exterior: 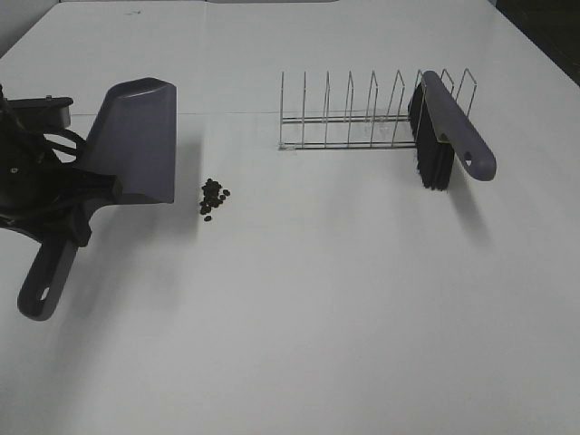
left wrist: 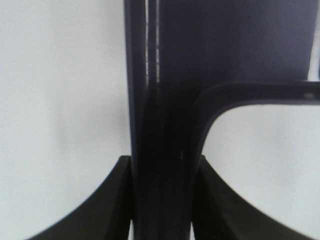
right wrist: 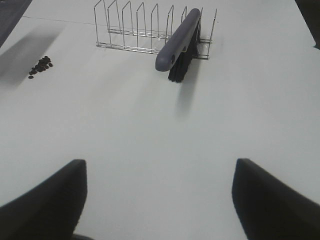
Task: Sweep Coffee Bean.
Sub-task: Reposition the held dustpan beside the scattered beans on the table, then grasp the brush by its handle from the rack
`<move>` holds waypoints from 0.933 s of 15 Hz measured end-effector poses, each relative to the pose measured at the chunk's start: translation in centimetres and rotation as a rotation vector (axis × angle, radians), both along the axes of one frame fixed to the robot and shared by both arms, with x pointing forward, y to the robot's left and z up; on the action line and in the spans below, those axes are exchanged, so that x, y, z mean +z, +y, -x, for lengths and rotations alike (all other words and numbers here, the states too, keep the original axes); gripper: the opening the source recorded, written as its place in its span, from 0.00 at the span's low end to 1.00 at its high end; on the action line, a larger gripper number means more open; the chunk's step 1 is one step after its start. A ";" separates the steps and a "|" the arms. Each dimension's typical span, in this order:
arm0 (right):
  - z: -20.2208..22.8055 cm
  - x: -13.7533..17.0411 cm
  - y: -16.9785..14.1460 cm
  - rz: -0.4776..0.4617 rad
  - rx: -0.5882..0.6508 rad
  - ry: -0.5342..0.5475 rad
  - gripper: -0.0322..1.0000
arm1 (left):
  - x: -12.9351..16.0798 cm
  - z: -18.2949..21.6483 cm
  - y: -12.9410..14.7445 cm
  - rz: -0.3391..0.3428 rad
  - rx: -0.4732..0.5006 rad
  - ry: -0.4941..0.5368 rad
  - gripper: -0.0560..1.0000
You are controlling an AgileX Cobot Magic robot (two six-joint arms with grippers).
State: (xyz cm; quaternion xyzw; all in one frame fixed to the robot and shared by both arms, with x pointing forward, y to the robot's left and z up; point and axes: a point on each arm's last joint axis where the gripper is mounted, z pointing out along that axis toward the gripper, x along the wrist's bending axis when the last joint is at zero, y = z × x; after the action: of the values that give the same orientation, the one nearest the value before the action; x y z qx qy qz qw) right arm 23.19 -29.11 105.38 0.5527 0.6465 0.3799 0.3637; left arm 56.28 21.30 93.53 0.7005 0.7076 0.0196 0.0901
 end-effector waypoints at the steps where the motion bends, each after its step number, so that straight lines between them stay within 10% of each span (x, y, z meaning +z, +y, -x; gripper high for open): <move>1: 0.0 0.0 0.0 0.000 0.000 0.000 0.76 | 0.0 0.0 0.0 0.000 0.000 0.000 0.31; 14: -13.6 4.4 0.2 -0.132 -0.044 -0.022 0.76 | 0.0 0.0 0.0 -0.001 -0.004 0.002 0.31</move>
State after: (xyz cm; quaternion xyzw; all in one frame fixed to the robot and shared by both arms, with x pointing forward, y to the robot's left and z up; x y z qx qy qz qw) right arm 36.77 -28.86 109.82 0.5855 0.6036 0.4196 0.3417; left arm 56.27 21.30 93.53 0.7020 0.7063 0.0192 0.0893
